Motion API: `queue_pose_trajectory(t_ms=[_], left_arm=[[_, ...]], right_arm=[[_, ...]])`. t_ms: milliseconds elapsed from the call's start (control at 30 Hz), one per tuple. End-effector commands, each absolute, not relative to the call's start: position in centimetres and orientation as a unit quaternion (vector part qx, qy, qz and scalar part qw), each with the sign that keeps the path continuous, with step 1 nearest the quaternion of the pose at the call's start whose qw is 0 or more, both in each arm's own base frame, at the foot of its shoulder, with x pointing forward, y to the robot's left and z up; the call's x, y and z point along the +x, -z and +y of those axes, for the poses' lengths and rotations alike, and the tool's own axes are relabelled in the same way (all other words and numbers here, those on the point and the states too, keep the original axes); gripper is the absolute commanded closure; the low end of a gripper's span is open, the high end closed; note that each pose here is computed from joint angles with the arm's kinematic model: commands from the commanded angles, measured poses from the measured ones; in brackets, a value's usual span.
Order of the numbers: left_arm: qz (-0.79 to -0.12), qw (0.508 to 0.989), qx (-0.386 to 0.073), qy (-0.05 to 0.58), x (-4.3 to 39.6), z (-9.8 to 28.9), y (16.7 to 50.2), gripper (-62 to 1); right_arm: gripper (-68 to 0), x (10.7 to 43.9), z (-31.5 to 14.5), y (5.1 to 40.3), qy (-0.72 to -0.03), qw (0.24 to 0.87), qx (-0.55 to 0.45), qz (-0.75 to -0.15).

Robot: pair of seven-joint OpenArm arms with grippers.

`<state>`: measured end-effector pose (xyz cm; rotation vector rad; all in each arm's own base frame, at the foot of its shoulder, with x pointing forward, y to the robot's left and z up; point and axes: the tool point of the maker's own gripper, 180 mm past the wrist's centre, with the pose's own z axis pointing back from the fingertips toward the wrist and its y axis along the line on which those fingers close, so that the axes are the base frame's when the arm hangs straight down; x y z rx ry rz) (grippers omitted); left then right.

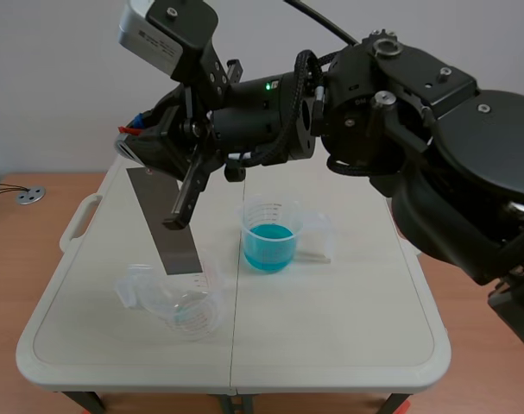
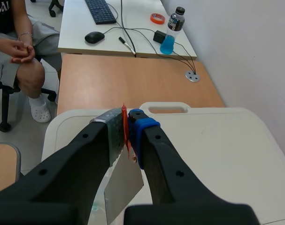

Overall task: Hold the metal plate by the orange handle, dip it into the blue solution, take it out and point at it, then put the plate back in the beaker on the left.
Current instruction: 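Put the plate into the left beaker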

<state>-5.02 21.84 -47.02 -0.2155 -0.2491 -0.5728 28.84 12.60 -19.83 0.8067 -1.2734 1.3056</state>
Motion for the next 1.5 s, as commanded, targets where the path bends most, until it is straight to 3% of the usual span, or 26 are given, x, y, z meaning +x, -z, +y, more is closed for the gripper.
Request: queue_pose_trajectory(t_ms=[0,833,1467], left_arm=[[-0.121,0.946,-0.110,0.281,-5.3,21.7,46.9,-2.9],[-0.120,0.946,-0.109,0.281,-5.3,21.7,46.9,-2.9],[-0.120,0.946,-0.109,0.281,-5.3,21.7,46.9,-2.9]], right_arm=[[-1.3,28.8,12.9,18.8,-0.548,0.530,0.348,-0.545],[-1.3,25.8,13.8,22.1,-0.550,0.551,0.380,-0.500],[-1.3,26.5,13.6,26.0,-0.534,0.597,0.382,-0.461]])
